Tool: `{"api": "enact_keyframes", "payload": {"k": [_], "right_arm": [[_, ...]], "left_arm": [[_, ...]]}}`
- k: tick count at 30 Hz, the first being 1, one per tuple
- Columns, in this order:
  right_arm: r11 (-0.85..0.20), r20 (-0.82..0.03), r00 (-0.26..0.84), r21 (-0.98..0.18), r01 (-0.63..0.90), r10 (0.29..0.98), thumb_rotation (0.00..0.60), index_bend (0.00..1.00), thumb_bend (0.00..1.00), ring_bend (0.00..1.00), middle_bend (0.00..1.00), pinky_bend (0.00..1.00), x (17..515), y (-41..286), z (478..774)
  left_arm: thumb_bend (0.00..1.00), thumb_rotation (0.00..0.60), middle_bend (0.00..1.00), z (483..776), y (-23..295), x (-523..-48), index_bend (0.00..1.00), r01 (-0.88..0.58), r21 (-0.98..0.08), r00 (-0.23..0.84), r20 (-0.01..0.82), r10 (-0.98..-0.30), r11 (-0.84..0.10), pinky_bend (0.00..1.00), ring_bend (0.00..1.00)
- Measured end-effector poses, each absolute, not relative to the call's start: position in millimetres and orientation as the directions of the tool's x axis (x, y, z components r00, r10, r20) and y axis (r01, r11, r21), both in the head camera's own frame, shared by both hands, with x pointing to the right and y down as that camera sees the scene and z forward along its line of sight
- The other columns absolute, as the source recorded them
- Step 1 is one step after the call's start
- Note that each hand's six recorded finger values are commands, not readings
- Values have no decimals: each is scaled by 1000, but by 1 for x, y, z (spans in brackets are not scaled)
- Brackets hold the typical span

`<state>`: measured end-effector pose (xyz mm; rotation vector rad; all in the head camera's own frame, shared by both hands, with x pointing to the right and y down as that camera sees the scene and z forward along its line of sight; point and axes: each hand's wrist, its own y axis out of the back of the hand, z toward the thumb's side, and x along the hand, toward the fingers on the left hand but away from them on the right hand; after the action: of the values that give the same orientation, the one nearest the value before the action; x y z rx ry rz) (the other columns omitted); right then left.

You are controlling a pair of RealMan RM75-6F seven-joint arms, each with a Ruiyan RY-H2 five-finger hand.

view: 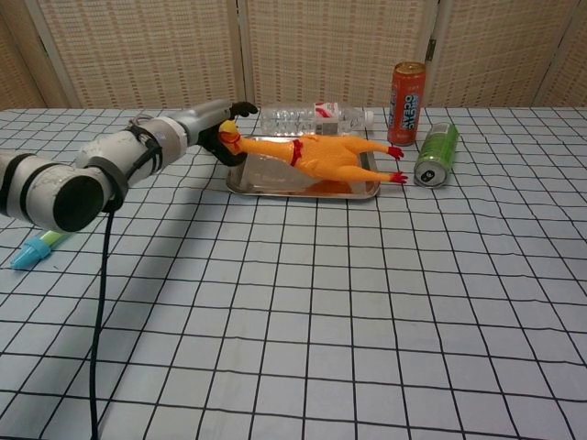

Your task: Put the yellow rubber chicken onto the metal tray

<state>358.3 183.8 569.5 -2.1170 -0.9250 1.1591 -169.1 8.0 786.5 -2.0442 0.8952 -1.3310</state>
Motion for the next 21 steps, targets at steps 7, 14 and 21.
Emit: {"api": "enact_keyframes", "payload": {"k": [7,14,21], "right_arm": [[-628,-489,422,-713,310,763,600,0,7,0,0,0,349,195,568],[-624,-488,415,-716,313,768,600,0,8,0,0,0,352,202,559],[-625,-492,406,-710,326,770,600,0,7,0,0,0,355,202,560]], "left_arm": [[421,600,0,781,15,-167,0,-175,-668,366,638,-677,-724,26,0],[408,600,0,783,17,-187,0,-88,-542,323,778,-539,-835,4,0],[360,600,0,782,20,-194,0,-166,-344,282,882,-379,-924,2,0]]}}
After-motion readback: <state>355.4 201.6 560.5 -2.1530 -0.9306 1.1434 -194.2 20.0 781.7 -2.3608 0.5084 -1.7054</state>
